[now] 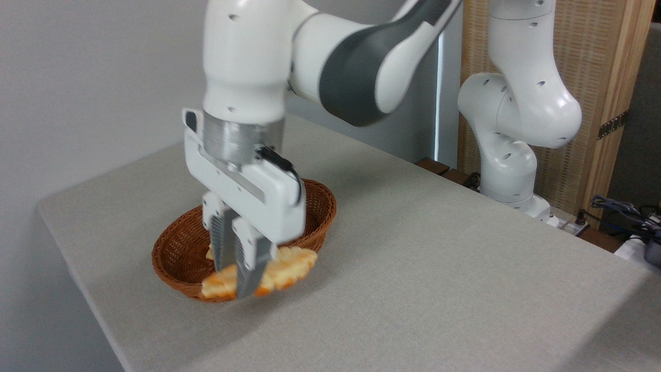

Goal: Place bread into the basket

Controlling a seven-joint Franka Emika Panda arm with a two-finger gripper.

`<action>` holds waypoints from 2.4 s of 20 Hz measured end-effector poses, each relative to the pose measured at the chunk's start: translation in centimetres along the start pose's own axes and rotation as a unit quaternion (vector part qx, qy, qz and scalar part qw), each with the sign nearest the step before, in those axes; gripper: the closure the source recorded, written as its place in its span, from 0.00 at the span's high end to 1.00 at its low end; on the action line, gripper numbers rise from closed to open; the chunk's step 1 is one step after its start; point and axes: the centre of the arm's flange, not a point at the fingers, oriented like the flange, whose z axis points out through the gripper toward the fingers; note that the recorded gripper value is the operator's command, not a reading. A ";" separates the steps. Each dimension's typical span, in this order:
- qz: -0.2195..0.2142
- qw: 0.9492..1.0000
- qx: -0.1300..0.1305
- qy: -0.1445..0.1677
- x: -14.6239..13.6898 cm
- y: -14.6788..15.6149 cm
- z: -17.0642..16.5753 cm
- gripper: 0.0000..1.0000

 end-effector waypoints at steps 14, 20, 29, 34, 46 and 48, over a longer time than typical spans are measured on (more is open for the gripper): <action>0.037 0.996 -0.071 -0.028 7.6 12.3 2.0 0.47; 0.041 0.994 -0.091 -0.048 8.3 14.9 3.1 1.00; 0.042 0.993 -0.097 -0.056 8.3 15.2 3.5 1.00; 0.039 0.993 -0.096 -0.056 8.1 14.8 3.5 1.00; -0.014 0.998 -0.053 -0.022 6.2 7.9 -1.2 1.00; -0.021 0.998 -0.046 -0.024 5.6 6.8 -1.5 1.00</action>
